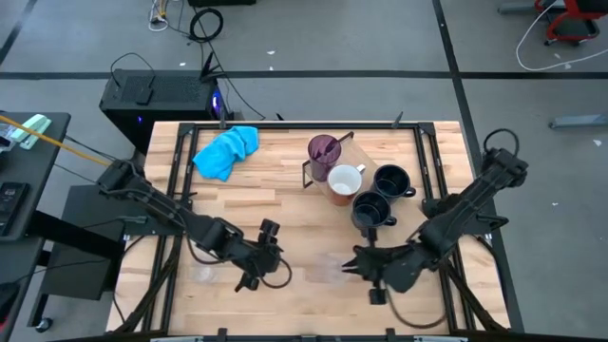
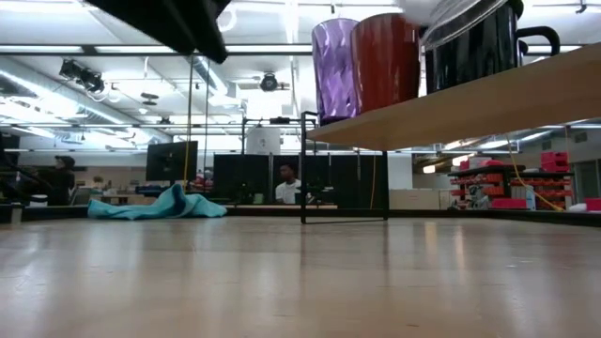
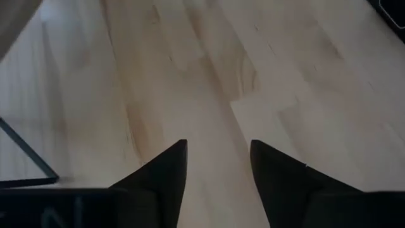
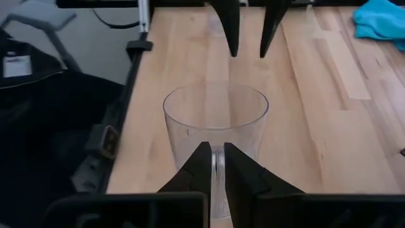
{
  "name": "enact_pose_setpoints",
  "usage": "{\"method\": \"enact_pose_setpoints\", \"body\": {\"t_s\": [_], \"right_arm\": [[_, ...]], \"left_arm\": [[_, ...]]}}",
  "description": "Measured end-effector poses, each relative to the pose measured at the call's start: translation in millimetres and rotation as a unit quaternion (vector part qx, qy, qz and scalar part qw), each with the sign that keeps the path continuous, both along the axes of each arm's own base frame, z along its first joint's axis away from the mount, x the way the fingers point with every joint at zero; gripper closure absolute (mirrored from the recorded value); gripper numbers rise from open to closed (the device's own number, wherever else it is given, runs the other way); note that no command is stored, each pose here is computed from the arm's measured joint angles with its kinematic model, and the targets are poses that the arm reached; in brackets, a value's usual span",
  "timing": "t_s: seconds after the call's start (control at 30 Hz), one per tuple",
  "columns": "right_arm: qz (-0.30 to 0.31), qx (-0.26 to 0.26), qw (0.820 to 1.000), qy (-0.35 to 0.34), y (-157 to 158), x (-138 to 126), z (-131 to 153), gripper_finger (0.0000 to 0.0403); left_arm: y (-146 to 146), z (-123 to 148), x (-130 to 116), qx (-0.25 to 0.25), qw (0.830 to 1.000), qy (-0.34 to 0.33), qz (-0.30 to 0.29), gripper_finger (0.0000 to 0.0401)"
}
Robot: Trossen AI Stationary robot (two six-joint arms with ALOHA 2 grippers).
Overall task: Stack small to large cups/mugs on shelf
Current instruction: Put the bottom transparent mug on the shelf
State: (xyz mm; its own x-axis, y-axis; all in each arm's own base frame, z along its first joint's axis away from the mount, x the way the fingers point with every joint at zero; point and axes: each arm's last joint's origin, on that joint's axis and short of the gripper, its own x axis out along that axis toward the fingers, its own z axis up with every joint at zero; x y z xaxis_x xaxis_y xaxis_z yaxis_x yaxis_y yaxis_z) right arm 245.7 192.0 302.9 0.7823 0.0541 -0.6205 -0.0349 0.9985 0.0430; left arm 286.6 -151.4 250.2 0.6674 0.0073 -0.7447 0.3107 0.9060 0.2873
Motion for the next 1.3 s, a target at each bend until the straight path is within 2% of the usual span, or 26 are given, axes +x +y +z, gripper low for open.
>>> {"method": "enact_pose_setpoints", "body": {"t_s": [0.27, 0.5, 0.63, 0.77, 1.03, 1.3], "right_arm": [[0.022, 0.023, 0.999, -0.023, -15, -37, 35, 0.0374], [0.031, 0.033, 0.999, -0.014, -27, -68, 50, 0.0374], [0.034, 0.02, 0.999, -0.008, -27, -85, 52, 0.0374], [0.01, 0.015, 1.0, 0.001, -27, -104, 51, 0.0375], [0.005, -0.009, 0.999, -0.052, -34, -144, 61, 0.0375], [-0.028, -0.034, 0.997, -0.068, -46, -165, 58, 0.0374]], "left_arm": [[10, -3, -21, -0.037, 0.999, -0.012, -0.002, 0.0243], [12, 6, -29, -0.059, 0.998, -0.026, -0.004, 0.0257], [9, 10, -29, -0.063, 0.997, -0.043, -0.016, 0.0264], [7, 9, -29, -0.063, 0.997, -0.043, -0.02, 0.0268], [8, 10, -28, -0.064, 0.997, -0.046, -0.018, 0.0269], [8, 10, -28, -0.061, 0.997, -0.046, -0.021, 0.0279]]}}
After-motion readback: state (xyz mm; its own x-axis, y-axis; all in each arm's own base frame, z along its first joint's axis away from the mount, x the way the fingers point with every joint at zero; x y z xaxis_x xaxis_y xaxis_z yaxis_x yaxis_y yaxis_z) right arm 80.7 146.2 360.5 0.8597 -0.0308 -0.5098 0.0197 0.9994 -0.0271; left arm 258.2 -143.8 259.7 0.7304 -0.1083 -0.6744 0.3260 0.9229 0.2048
